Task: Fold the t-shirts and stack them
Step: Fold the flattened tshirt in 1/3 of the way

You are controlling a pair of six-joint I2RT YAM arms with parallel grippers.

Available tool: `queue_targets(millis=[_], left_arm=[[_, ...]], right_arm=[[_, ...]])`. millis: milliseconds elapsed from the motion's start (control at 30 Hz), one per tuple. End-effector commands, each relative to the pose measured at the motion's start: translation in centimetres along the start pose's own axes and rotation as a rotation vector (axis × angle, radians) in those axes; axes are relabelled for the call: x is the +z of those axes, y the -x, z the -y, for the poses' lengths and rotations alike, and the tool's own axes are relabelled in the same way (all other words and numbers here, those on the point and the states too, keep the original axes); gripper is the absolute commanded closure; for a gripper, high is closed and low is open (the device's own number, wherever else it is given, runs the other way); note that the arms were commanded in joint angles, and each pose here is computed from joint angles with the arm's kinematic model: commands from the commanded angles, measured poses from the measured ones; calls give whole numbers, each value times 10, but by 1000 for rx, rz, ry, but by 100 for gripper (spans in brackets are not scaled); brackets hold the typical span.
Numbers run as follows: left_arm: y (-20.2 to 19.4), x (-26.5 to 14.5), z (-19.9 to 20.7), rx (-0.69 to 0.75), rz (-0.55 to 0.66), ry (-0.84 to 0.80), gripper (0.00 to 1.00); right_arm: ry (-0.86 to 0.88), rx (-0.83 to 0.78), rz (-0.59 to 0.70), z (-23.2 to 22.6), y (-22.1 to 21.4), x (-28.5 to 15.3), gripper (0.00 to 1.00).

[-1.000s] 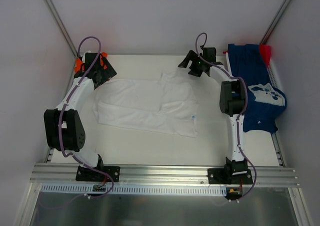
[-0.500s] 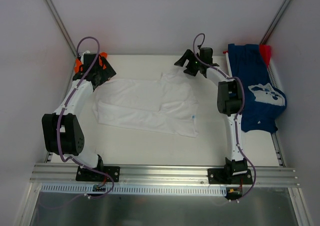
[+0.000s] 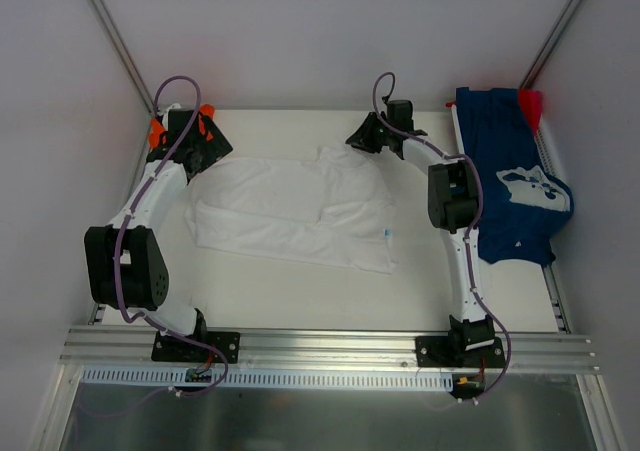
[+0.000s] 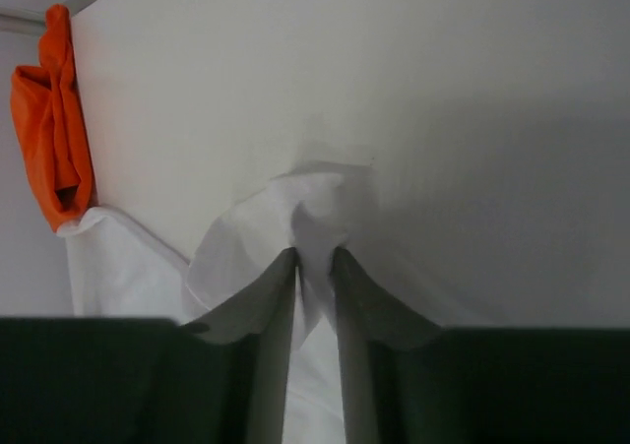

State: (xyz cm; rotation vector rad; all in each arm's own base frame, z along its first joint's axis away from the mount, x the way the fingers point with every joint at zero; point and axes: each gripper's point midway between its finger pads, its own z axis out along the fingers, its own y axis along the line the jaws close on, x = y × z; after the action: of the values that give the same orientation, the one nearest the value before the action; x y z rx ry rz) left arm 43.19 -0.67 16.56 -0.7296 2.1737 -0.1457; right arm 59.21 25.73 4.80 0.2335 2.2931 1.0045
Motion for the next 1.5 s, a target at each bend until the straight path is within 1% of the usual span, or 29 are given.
queue_targets(millis=[0,33,67,133,300,367,400,433,467,500,533,567,600,633,667,700,733,767,800,833,933,1000,1233,1333,1467], left_arm=[[5,-6,2,4,26,-17,1],[5,-6,2,5,27,-18,1],[4,-5,2,5,26,-17,1],[4,-5,1,7,25,-13,1],[5,-1,-5,25,35,16,1],[14,4,-11,59,63,59,1],[13,12,-17,71,55,85,1],[23,15,-16,87,74,93,1],[23,19,-17,94,60,101,1],[15,33,-20,103,23,119,1],[26,37,-25,79,24,121,1],[26,44,-29,70,12,126,1],[18,60,-34,64,-24,141,1],[28,66,-35,50,-17,133,1],[26,74,-31,40,-47,96,1],[16,91,-36,33,-94,97,1],[25,97,-38,9,-94,82,1],[23,103,-36,-10,-119,51,1],[14,117,-42,-25,-153,57,1],[23,121,-40,-29,-139,48,1],[23,135,-38,-63,-170,8,1],[17,143,-40,-121,-213,-23,1],[20,150,-31,-160,-231,-70,2],[23,136,-29,-155,-210,-64,2],[10,123,-34,-133,-205,-15,2]], right_arm=[[-12,-9,18,1,4,-2,79],[-15,-8,16,2,4,-1,85],[-14,-10,17,1,4,-2,94],[-20,-10,17,4,4,-1,99],[-28,-13,9,8,0,-2,100],[-27,-29,10,6,0,-5,100],[-32,-29,8,8,-1,-7,100],[-32,-38,15,6,2,-10,100],[-37,-44,10,7,-1,-11,100],[-39,-45,15,8,2,-14,100],[-36,-48,16,6,3,-16,100],[-36,-53,17,6,3,-17,100],[-33,-54,10,7,1,-17,100],[-29,-58,12,5,2,-20,100],[-29,-62,11,5,2,-21,100],[-36,-58,11,9,1,-22,100],[-38,-55,13,10,2,-23,100],[-32,-55,18,9,4,-25,100],[-24,-50,19,9,5,-26,100],[-26,-46,18,11,5,-27,100],[-28,-33,31,17,8,-31,100],[-17,-25,39,18,11,-31,100],[-25,-9,41,25,11,-31,100],[-34,-7,43,29,12,-30,100],[-38,-3,39,33,10,-29,100]])
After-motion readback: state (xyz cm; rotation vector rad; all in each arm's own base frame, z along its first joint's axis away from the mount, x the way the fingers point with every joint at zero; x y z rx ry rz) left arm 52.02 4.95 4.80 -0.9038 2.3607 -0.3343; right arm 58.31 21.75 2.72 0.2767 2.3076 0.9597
